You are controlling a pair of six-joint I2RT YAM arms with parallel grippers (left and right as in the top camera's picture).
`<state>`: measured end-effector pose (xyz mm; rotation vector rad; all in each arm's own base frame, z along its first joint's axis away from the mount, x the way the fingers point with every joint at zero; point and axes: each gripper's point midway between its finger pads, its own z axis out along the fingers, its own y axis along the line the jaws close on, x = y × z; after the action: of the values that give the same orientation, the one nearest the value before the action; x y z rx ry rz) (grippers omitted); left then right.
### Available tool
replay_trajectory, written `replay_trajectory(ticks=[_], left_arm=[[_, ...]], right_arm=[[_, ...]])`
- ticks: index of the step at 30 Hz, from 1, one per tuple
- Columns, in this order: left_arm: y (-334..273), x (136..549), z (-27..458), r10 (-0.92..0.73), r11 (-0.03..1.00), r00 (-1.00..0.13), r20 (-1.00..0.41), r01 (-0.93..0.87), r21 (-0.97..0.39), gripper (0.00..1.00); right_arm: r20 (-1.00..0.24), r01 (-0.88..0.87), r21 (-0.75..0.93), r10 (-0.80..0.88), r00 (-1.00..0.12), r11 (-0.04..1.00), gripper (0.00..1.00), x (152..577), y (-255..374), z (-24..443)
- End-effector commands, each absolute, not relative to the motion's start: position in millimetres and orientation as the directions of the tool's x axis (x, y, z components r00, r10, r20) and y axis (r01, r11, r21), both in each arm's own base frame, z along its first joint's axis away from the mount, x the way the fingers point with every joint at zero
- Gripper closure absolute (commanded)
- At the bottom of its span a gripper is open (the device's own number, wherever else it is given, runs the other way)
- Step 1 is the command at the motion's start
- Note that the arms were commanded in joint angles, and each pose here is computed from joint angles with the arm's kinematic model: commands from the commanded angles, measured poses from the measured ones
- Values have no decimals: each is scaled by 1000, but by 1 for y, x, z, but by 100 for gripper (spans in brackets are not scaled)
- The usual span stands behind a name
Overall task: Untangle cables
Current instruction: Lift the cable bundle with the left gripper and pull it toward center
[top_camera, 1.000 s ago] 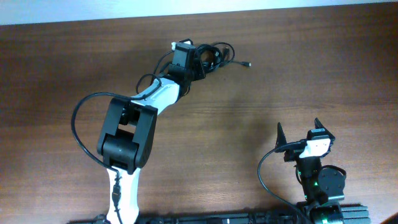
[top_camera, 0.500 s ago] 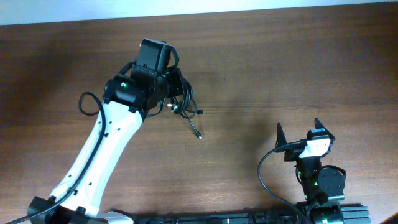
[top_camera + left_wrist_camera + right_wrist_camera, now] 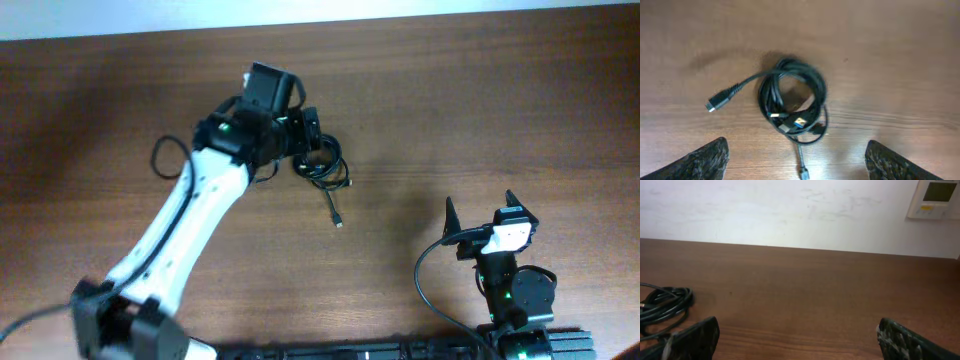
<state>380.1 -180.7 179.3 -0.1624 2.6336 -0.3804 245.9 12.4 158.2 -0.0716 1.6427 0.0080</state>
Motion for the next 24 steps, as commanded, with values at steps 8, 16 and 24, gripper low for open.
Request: replay_trajectory(ticks=[8, 16, 24], left_arm=[[-233, 424, 87, 186, 922, -864, -468, 318, -221, 30], [-280, 412, 17, 102, 960, -907, -409, 197, -197, 54], [-274, 407, 29, 91, 968, -936, -341, 163, -190, 71]], right_arm=[[-996, -58, -45, -50, -75, 997, 1, 246, 14, 156], [-996, -58, -45, -49, -75, 997, 1, 246, 14, 156], [-996, -58, -45, -50, -75, 997, 1, 246, 14, 156]])
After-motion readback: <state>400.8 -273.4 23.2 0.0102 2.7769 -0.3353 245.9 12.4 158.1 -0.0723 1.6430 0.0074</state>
